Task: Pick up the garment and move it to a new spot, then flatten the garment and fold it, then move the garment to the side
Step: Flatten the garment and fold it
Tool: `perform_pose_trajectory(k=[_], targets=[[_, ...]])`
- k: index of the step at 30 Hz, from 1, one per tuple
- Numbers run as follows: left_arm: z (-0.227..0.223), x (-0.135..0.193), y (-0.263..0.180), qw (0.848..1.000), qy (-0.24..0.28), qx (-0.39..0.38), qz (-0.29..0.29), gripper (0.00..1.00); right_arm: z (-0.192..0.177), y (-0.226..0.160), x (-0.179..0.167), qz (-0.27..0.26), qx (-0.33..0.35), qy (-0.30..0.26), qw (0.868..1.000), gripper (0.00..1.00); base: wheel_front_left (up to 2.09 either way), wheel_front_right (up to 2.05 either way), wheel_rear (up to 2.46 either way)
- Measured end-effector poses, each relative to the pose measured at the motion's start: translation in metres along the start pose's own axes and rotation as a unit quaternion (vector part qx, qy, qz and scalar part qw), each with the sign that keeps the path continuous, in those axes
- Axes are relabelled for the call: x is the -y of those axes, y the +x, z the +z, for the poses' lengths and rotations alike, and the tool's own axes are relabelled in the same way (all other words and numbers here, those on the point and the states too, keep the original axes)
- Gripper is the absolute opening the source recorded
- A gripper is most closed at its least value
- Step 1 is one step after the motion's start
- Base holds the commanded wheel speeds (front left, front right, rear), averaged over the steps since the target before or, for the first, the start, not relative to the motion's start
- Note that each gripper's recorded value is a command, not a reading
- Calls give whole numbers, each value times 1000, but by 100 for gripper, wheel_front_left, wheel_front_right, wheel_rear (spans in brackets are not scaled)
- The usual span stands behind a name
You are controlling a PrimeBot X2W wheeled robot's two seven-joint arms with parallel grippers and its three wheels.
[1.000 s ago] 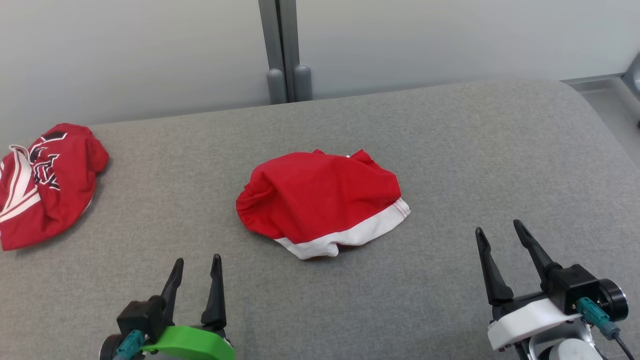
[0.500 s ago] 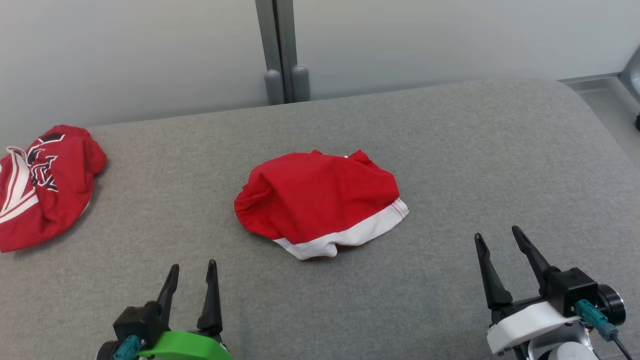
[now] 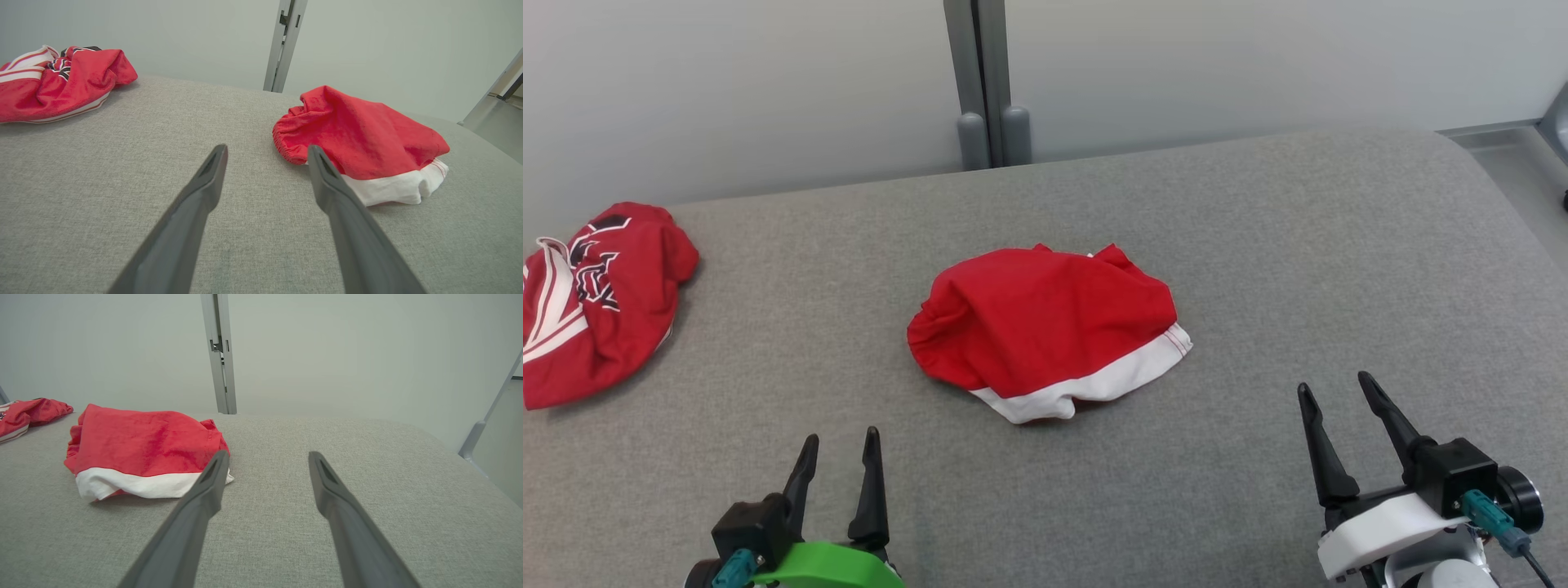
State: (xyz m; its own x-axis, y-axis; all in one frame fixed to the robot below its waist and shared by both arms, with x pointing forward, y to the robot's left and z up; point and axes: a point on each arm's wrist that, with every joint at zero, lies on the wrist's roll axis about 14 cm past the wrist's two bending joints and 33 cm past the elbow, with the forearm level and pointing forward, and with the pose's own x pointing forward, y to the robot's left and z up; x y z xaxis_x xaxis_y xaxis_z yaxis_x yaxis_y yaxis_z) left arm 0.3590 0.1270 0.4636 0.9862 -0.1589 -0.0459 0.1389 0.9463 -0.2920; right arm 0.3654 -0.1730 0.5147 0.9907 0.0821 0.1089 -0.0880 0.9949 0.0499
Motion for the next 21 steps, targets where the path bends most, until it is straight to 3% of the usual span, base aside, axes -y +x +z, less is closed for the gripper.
perform_pose_trajectory(k=[10, 21], targets=[[-9, 13, 22, 999, 7, -19, -27, 100, -5, 6, 1, 0, -7, 0, 1000, 100, 0, 0, 0], [-49, 40, 71, 992, 22, -94, -83, 100, -18, 20, 8, -8, -23, -6, 1000, 100, 0, 0, 0]])
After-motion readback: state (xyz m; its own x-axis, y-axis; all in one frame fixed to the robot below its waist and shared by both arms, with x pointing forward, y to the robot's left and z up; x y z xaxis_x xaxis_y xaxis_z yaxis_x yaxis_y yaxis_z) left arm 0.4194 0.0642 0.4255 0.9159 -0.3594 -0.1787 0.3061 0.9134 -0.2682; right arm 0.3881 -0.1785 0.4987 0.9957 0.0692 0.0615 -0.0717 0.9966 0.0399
